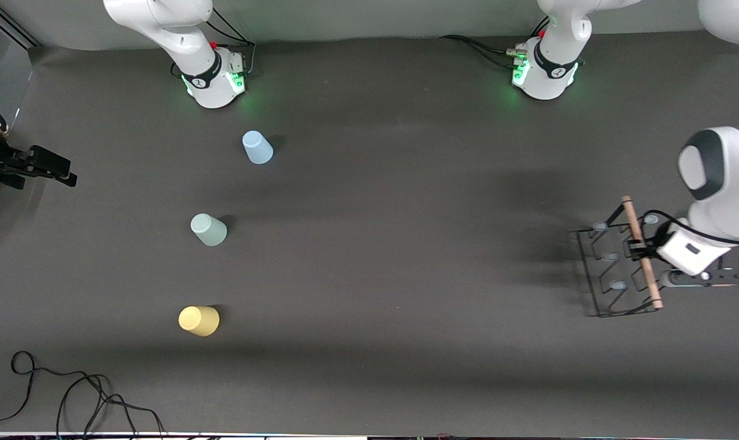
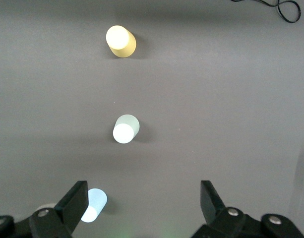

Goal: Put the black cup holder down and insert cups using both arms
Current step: 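Carry the rack to the table middle while the right gripper reaches out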

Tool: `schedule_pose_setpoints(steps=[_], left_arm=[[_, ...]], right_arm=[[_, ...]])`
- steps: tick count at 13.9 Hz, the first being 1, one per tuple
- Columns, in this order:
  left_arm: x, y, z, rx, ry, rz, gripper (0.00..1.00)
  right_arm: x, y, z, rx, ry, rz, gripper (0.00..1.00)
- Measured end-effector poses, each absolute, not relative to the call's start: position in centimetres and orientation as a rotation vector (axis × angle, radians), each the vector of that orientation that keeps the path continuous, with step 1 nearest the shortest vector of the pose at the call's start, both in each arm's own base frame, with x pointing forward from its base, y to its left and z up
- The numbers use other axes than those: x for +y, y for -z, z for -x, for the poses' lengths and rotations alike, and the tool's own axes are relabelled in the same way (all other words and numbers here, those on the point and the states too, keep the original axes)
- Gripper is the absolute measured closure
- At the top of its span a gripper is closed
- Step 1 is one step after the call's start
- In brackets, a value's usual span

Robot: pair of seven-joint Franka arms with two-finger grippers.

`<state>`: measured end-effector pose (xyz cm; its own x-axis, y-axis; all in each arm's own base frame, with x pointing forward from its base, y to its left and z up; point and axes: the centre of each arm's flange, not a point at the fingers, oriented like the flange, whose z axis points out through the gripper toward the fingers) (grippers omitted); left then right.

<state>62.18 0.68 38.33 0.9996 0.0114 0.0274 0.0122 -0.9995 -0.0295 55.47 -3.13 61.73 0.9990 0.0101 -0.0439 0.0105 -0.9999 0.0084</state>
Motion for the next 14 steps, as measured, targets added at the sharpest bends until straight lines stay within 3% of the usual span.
schedule_pose_setpoints(steps=[7,14], left_arm=[[-19.8,-39.9,-59.8,0.063,0.072,3.173,0.84],[-41.5,-38.8,-52.5,0.100,-0.012,3.317,0.84]], right_arm=[[-3.1,-61.7,-55.5,0.017,0.070,-3.132,0.00],[-0.9,-60.7,-55.4,0.043,0.110,-3.139,0.00]])
